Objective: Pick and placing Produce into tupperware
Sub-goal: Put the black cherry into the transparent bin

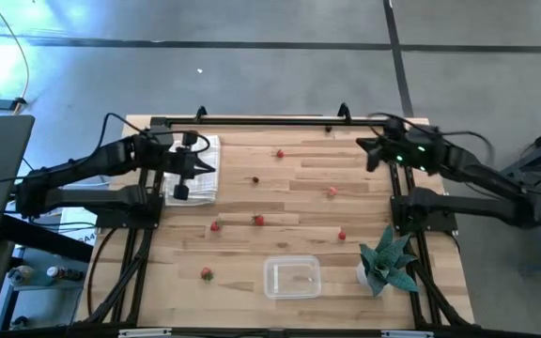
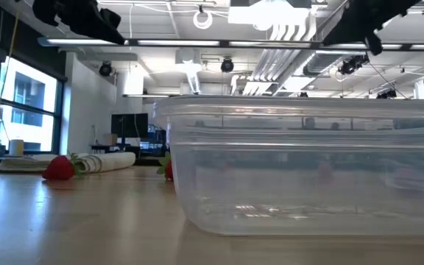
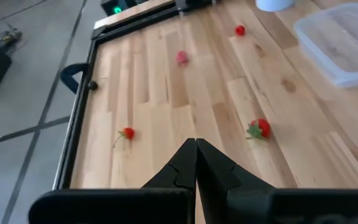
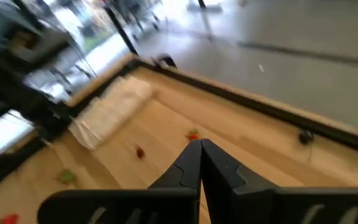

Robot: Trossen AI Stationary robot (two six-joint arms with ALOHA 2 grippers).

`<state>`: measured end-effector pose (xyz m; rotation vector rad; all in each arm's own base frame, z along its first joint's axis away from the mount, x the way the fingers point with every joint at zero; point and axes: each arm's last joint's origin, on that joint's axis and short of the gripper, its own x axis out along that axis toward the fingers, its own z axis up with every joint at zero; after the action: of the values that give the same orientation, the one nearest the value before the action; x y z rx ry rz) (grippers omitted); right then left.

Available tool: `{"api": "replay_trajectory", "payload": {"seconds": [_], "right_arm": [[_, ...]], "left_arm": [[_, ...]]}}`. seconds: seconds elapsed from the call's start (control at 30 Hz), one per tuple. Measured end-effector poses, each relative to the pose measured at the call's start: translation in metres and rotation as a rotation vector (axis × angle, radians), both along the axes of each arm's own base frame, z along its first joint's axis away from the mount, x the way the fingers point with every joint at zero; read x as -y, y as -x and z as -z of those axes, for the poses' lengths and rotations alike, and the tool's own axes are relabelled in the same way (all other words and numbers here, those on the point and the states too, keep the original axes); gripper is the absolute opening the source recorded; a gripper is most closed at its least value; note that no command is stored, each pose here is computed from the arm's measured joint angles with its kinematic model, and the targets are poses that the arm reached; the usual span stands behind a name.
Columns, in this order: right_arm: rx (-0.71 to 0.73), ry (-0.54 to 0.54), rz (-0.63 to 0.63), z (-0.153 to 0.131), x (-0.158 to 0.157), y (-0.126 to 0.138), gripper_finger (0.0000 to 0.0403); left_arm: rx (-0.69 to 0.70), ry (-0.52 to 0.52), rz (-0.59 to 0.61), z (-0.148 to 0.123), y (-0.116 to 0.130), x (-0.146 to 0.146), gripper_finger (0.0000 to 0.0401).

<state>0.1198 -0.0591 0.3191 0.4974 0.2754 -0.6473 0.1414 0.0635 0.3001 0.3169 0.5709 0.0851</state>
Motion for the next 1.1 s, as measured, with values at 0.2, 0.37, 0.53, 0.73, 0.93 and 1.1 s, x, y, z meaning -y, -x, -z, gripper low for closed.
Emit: {"api": "replay_trajectory", "payload": {"seconds": [0.2,0.37,0.53,0.73,0.93,1.1], "right_arm": [[-0.087,-0.124,0.087,-0.013,0.039,-0.015,0.0],[-0.244,-0.193,0.143,-0.034,0.076,-0.028,0.0001],[-0.442,-0.29,0.144,-0.037,0.116,-0.051,0.0026],[-0.584,-0.358,0.128,-0.02,0.162,-0.09,0.0079],[-0.668,-0.459,0.139,0.009,0.198,-0.124,0.0094],[-0.764,-0.563,0.147,0.045,0.219,-0.144,0.0094]], "left_arm": [[0.022,-0.009,0.003,-0.003,0.003,0.002,0.0],[0.027,-0.01,0.006,-0.004,0.004,0.002,0.0],[0.028,-0.006,0.012,-0.003,0.003,0.002,0.0],[0.047,0.019,0.107,-0.004,0.003,0.005,0.0],[0.065,0.05,0.17,-0.004,0.003,0.007,0.0001],[0.076,0.073,0.213,-0.004,0.003,0.008,0.0001]]}}
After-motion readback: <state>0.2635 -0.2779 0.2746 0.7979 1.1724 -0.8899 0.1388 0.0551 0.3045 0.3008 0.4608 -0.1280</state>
